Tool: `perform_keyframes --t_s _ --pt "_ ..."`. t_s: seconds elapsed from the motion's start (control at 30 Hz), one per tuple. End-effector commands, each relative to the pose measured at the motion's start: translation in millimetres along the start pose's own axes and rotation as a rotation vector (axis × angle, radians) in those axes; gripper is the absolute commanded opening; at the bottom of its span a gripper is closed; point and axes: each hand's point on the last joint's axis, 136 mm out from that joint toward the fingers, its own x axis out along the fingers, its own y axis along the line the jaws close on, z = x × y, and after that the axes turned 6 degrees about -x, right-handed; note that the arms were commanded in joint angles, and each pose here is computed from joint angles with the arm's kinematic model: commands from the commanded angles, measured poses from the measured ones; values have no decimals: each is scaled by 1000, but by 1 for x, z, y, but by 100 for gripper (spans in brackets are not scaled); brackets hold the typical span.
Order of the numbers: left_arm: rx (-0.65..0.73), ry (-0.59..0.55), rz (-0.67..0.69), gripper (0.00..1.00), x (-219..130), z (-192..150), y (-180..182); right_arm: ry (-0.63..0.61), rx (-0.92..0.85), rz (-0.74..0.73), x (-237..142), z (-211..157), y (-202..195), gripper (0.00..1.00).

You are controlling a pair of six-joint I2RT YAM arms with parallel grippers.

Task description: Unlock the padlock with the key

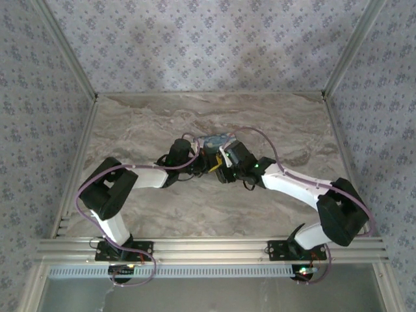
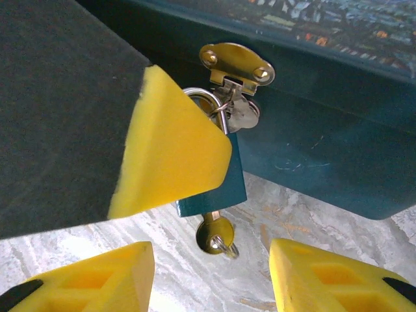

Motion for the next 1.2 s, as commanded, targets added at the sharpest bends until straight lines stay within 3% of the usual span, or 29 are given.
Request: perform_keyframes --t_s 0.0,0.9,1.1,1.17 --pt "48 4 -84 0 -2 6 -32 -38 -26 -30 1 16 -3 50" --pt "47 6 -97 0 -3 6 -33 -15 -68 -56 11 19 -6 30" --pt "47 6 -96 0 -3 6 -32 -19 -75 -38 11 19 -3 1" --pt "48 5 -95 0 -3 6 -31 -16 -79 -32 11 17 -2 0"
